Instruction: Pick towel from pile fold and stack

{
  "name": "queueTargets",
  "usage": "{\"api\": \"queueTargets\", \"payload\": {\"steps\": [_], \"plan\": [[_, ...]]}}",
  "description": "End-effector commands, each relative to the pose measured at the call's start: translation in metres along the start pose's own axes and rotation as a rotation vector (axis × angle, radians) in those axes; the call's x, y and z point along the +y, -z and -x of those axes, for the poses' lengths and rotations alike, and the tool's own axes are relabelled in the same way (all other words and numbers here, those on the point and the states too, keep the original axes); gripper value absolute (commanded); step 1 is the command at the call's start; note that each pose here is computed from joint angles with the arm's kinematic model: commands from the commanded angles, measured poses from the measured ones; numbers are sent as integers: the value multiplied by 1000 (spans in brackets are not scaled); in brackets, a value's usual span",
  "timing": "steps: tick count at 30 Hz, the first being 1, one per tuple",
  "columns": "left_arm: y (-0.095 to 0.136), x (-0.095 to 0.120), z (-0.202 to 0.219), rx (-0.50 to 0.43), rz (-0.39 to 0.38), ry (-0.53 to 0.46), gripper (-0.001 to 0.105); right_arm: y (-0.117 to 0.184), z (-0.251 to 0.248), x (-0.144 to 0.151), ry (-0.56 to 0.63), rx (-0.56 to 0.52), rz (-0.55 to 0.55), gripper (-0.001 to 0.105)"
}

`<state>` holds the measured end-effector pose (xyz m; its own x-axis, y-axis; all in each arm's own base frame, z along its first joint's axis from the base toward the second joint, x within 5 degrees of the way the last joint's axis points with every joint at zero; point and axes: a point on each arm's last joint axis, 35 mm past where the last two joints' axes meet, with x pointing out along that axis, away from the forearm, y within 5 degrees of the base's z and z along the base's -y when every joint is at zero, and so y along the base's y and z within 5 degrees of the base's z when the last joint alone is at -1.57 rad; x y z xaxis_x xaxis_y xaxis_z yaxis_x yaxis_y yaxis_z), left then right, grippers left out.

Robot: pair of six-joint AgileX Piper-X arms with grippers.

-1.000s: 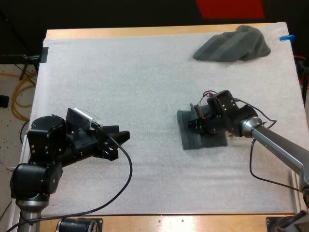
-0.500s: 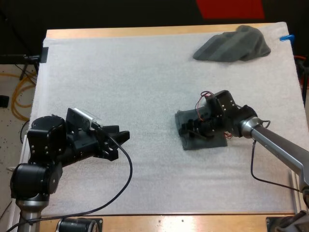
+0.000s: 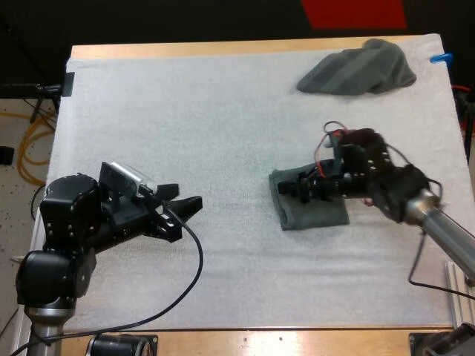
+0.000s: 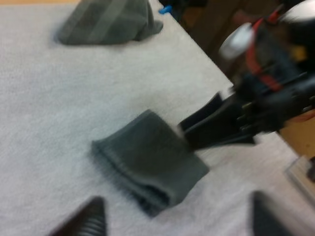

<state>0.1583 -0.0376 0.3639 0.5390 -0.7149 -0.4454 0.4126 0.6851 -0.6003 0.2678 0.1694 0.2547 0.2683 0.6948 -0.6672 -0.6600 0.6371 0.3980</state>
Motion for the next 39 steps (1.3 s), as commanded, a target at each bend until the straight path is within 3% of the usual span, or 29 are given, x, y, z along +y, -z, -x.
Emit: {"api": "queueTargets", "payload": {"steps": [1, 4, 12, 18, 22, 28, 33, 39], "plan": [[-2, 1, 1, -21, 28, -45, 73, -3, 9, 5, 2, -23, 41, 62], [-4, 7, -2, -37, 70, -136, 74, -7, 37, 19, 37, -90, 104, 62], [-8, 21, -38, 96, 193, -65, 74, 3, 111, 51, 261, -193, 252, 62], [-5, 8, -96, 140, 160, -136, 74, 22, 147, 66, 338, -197, 245, 62], [2, 2, -132, 156, 182, -164, 74, 36, 163, 73, 346, -187, 232, 62], [13, 14, -188, 208, 294, -162, 74, 60, 190, 86, 341, -196, 186, 62], [27, 37, -225, 256, 412, -205, 74, 76, 213, 98, 336, -266, 162, 62], [47, 62, -261, 328, 547, -208, 74, 87, 222, 101, 352, -269, 170, 62]]}}
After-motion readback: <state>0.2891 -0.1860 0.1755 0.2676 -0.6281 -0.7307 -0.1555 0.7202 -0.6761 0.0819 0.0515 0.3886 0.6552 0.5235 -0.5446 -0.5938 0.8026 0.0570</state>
